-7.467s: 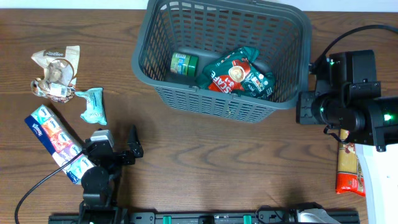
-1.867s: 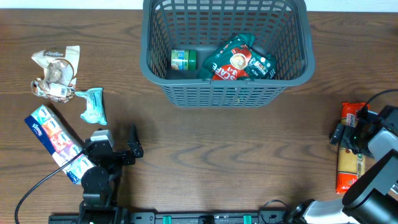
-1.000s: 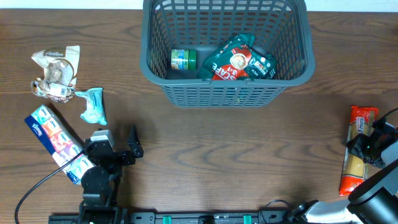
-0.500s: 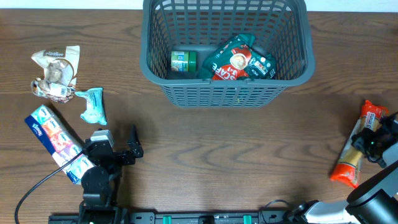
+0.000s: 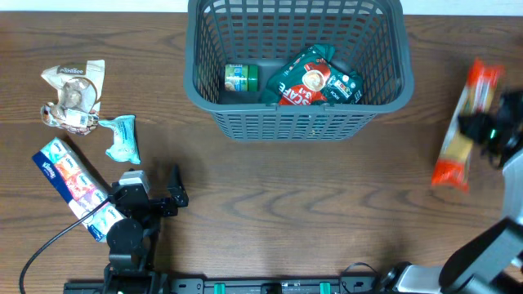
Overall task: Pack container
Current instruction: 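Lift the spaghetti pack and lower it into the basket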
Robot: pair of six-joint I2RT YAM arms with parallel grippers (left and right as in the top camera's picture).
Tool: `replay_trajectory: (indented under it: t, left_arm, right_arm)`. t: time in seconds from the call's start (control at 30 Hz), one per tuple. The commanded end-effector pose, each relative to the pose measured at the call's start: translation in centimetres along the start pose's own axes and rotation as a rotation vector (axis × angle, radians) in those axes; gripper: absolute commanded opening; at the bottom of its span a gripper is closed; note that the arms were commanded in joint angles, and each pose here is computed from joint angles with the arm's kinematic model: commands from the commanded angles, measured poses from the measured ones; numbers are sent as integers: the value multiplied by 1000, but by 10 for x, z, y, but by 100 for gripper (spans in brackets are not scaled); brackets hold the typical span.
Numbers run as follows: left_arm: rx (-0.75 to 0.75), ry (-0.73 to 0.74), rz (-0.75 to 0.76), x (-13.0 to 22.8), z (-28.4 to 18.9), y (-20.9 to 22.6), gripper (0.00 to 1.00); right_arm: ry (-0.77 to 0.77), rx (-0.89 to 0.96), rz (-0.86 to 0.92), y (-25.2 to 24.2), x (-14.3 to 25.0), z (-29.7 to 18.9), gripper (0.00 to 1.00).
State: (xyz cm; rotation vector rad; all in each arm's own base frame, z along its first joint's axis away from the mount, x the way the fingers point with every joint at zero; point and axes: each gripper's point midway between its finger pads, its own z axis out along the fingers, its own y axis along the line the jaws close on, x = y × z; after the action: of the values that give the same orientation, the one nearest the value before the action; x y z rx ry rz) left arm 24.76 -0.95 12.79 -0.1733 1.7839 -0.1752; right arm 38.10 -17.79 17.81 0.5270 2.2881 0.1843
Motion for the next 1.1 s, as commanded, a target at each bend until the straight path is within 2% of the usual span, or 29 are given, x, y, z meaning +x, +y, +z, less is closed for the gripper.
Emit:
replay_trajectory:
  t: [0.0, 0.13, 0.27, 0.43, 0.53, 0.63, 0.73, 1.07]
  left_arm:
    - [-40, 51, 0, 17, 1, 9, 99]
    - [-40, 51, 0, 17, 1, 9, 98]
    - [-40, 51, 0, 17, 1, 9, 99]
    - [-40, 51, 0, 17, 1, 9, 98]
    - [-40, 51, 0, 17, 1, 9, 98]
    - [-40, 51, 0, 17, 1, 9, 99]
    - [-40, 51, 0, 17, 1, 9, 98]
    - [-40, 51, 0, 17, 1, 9, 99]
  right_arm:
    - [-231, -168, -156, 89, -82, -69, 1]
    - [-328, -273, -323, 164, -116, -113, 1]
    - [-444, -383, -579, 242, -127, -154, 1]
    - [-559, -523, -1047, 331, -91, -181, 1]
    - [-590, -599, -1247, 370, -61, -181, 1]
    - [-583, -653, -1372, 396, -36, -167, 1]
    - [-511, -710, -1407, 414, -12, -137, 1]
    - [-84, -848, -1445, 438, 106, -11, 1]
